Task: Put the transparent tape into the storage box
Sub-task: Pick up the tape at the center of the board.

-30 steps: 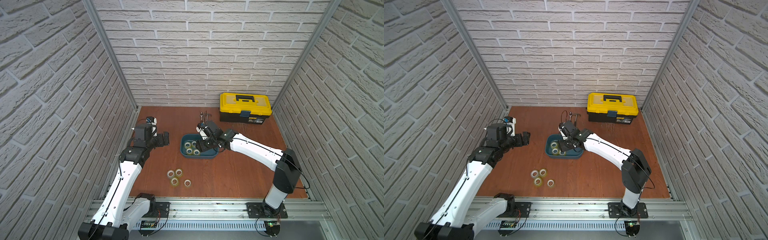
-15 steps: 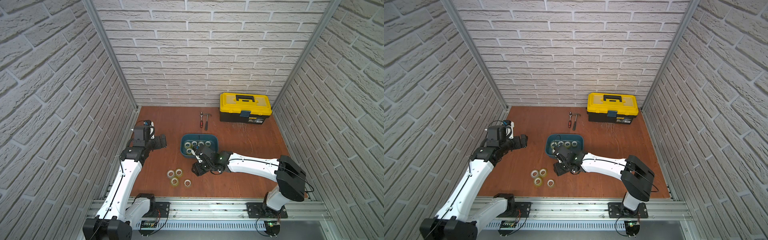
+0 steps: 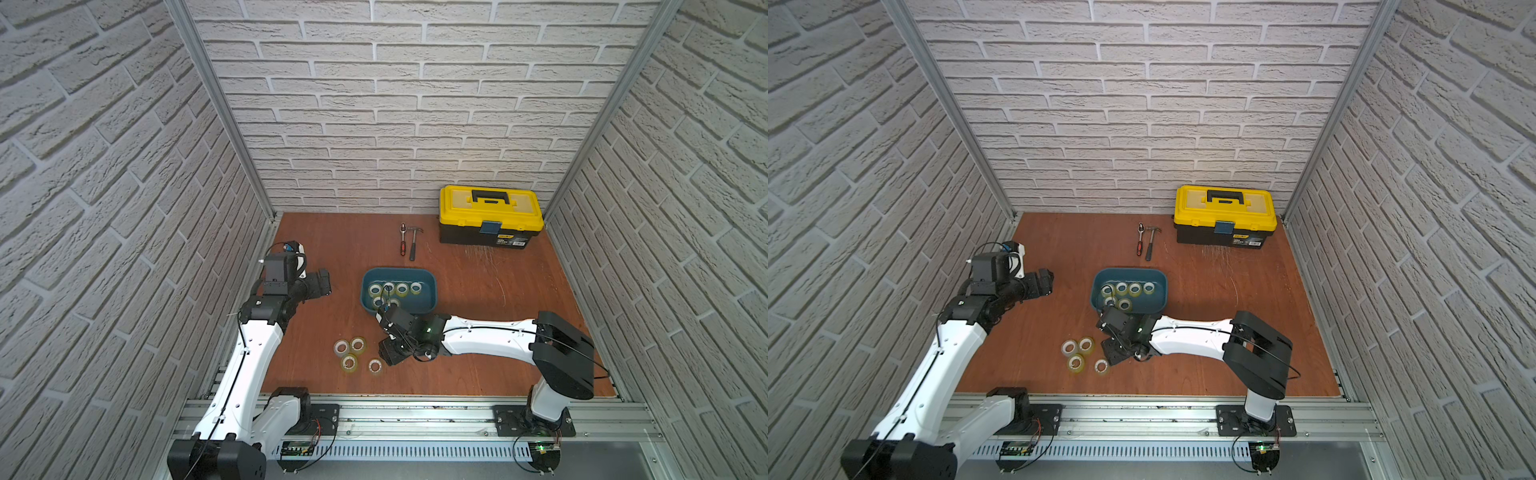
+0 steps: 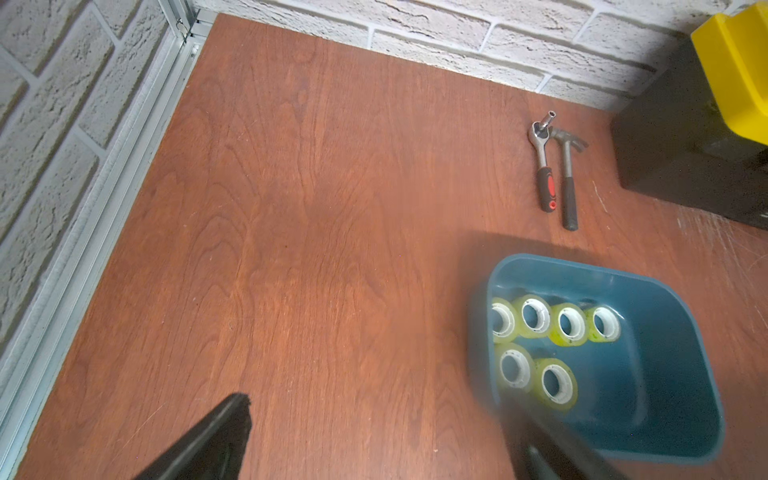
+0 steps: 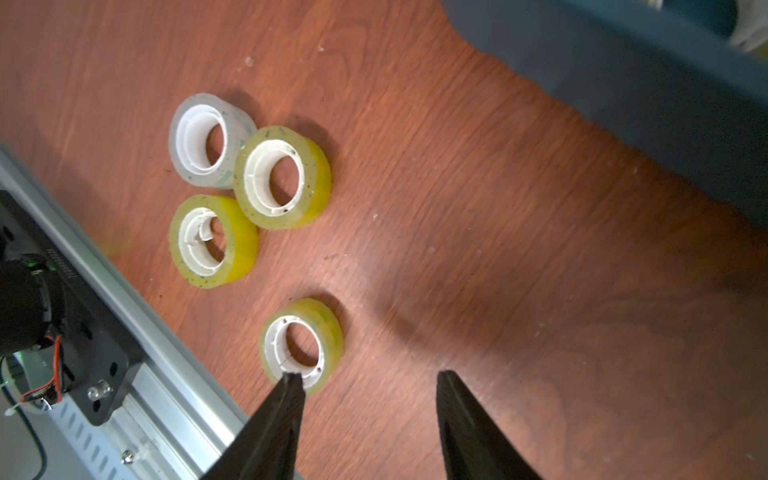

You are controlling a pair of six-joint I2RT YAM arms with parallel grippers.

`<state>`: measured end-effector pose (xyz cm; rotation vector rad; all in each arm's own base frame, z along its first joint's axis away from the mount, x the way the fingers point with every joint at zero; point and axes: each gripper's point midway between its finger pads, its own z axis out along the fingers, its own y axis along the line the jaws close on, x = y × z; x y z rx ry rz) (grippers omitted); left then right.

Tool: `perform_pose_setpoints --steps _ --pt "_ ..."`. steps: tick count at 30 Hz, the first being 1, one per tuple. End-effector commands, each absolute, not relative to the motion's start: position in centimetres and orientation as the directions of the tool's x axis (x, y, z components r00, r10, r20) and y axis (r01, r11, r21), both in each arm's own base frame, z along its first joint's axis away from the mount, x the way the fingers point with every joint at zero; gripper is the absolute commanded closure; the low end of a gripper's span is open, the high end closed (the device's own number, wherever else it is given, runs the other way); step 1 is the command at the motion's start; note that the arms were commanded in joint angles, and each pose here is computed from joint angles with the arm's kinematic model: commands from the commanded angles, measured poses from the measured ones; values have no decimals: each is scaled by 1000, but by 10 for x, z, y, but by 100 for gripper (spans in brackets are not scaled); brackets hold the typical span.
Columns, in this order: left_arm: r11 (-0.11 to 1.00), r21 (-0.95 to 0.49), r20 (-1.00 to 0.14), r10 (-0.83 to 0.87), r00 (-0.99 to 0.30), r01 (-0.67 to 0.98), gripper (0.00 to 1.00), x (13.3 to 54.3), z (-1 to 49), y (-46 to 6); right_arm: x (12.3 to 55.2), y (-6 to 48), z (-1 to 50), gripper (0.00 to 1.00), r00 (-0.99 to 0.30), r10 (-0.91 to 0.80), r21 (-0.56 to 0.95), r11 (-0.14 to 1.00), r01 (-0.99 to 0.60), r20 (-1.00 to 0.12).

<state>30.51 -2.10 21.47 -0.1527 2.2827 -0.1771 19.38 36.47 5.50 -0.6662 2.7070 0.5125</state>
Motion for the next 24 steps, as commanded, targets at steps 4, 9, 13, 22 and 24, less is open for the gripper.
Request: perform_pose_setpoints --steps 4,9,13,22,24 --pt "980 -181 -793 -197 -576 -86 2 303 234 -9 188 380 44 45 -848 -375 309 812 -495 -375" --pt "979 -185 -786 -201 -584 -89 2 304 233 -9 178 389 31 46 -846 -407 305 804 -511 -343" --pt "978 -190 -779 -201 -593 -82 2 304 230 -11 175 384 19 48 -850 -419 245 830 -501 -320" --pt "977 -198 -785 -204 -585 -74 2 305 233 -11 176 378 -2 58 -858 -433 174 855 -488 -277" --pt "977 -196 -777 -204 -596 -78 2 305 231 -11 175 378 -3 63 -855 -440 163 855 -493 -274"
